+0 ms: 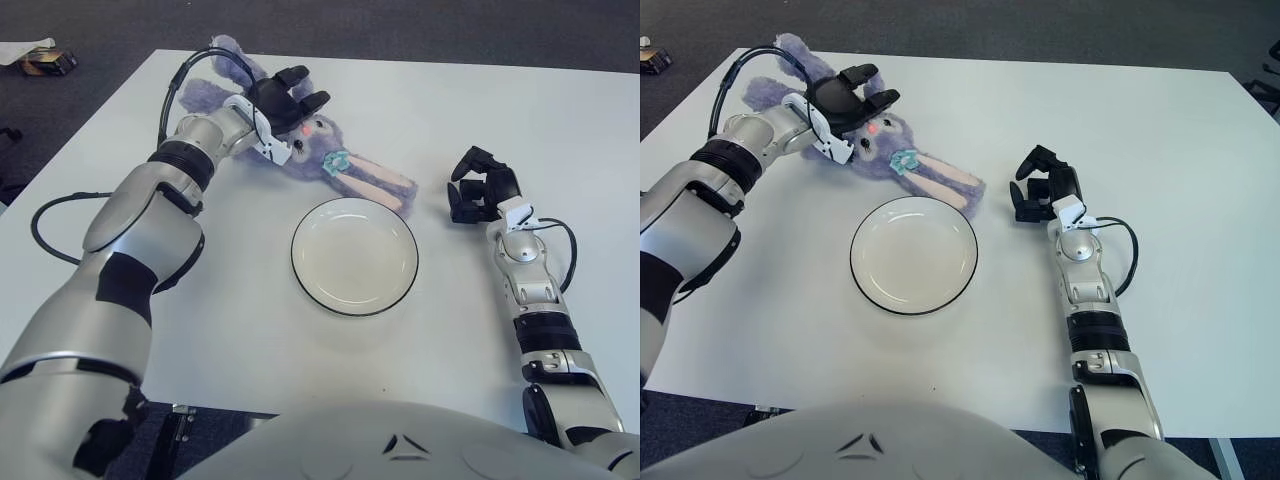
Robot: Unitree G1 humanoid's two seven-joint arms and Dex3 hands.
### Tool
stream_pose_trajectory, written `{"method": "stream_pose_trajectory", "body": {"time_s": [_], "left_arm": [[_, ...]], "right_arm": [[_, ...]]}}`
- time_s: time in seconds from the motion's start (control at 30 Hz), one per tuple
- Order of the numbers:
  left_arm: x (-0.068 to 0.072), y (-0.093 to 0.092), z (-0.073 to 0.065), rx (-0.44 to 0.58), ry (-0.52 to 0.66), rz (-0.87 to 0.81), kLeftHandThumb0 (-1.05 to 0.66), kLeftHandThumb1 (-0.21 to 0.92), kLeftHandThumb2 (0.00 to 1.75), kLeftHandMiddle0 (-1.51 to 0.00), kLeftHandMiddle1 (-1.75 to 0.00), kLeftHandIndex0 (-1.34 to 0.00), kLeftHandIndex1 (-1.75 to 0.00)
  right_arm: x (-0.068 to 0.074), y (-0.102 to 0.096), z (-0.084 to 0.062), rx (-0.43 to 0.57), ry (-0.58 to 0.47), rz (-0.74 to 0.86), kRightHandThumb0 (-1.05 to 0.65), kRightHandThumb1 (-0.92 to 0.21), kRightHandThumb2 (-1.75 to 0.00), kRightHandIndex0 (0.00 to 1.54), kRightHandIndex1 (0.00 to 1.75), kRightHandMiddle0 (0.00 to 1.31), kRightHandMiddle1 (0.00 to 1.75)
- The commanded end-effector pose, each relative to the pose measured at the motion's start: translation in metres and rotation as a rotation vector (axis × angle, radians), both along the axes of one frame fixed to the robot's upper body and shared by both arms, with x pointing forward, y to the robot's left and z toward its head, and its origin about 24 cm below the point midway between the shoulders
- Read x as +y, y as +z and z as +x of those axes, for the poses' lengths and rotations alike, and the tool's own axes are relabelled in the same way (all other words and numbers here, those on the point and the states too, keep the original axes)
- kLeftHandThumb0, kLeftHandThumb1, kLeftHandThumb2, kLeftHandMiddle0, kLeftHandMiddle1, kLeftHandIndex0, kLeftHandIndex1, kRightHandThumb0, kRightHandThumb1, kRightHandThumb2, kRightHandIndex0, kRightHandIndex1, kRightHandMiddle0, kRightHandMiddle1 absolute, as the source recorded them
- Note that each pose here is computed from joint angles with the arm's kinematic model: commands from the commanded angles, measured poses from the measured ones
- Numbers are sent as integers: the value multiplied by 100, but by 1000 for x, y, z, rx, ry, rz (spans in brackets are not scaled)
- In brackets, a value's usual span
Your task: Put the doll into the plate.
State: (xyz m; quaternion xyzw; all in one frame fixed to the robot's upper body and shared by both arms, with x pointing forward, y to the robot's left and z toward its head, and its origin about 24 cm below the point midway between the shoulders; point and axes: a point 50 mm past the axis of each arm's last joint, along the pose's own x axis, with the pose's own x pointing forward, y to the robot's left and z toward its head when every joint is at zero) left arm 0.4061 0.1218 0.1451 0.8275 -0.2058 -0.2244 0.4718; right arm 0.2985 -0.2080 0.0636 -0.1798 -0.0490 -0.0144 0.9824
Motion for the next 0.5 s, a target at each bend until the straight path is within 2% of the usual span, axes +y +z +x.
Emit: {"method": "stream_pose_trajectory", "body": {"time_s": [0.0, 0.23, 0.47], "left_arm": [[1, -4, 2, 10, 34, 44, -94, 67, 30, 0, 0, 0, 0], [2, -14, 1, 38, 68, 68, -93, 66, 31, 0, 0, 0, 0], [5, -21, 0, 65, 94, 94, -90, 57, 42, 0, 0, 0, 0]], "right_arm": [[0, -30, -13, 152, -11, -10, -50, -28, -136, 131, 175, 64, 175], [0, -30, -15, 159, -1, -4, -50, -27, -138, 131, 175, 66, 175], [1, -30, -15, 170, 14, 12, -50, -27, -138, 129, 175, 66, 175]]}}
